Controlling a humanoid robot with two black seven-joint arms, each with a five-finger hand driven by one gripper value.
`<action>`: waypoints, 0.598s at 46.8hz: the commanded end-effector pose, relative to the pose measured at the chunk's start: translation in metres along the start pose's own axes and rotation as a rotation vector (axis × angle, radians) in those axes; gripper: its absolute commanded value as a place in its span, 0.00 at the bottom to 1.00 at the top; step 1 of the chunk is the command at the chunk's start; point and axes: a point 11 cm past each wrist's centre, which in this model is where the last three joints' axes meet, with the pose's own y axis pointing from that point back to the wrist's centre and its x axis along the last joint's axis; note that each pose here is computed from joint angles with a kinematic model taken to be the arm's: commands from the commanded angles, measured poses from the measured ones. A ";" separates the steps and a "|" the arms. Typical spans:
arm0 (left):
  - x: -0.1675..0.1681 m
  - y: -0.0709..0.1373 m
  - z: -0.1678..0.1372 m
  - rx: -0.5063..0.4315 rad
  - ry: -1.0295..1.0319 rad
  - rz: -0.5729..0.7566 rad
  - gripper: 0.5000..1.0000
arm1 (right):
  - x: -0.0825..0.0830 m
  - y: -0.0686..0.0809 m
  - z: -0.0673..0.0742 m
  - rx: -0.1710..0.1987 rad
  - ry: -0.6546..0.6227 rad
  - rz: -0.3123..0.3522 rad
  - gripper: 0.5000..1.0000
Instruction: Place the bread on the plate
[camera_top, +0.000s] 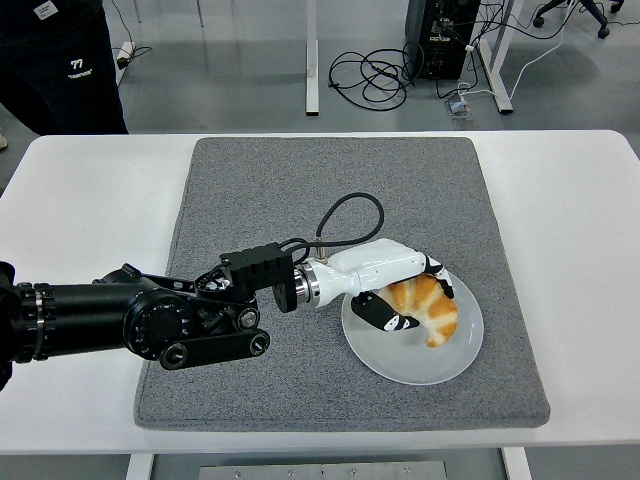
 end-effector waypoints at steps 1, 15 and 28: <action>-0.001 -0.001 -0.003 0.002 0.002 0.009 0.00 | 0.000 0.000 0.000 0.000 0.000 0.000 1.00; -0.020 -0.002 -0.012 0.017 0.031 0.006 0.00 | 0.000 0.000 0.000 0.000 0.000 0.000 1.00; -0.020 -0.002 -0.014 0.029 0.051 0.020 0.00 | 0.000 0.000 0.000 0.000 0.000 0.000 1.00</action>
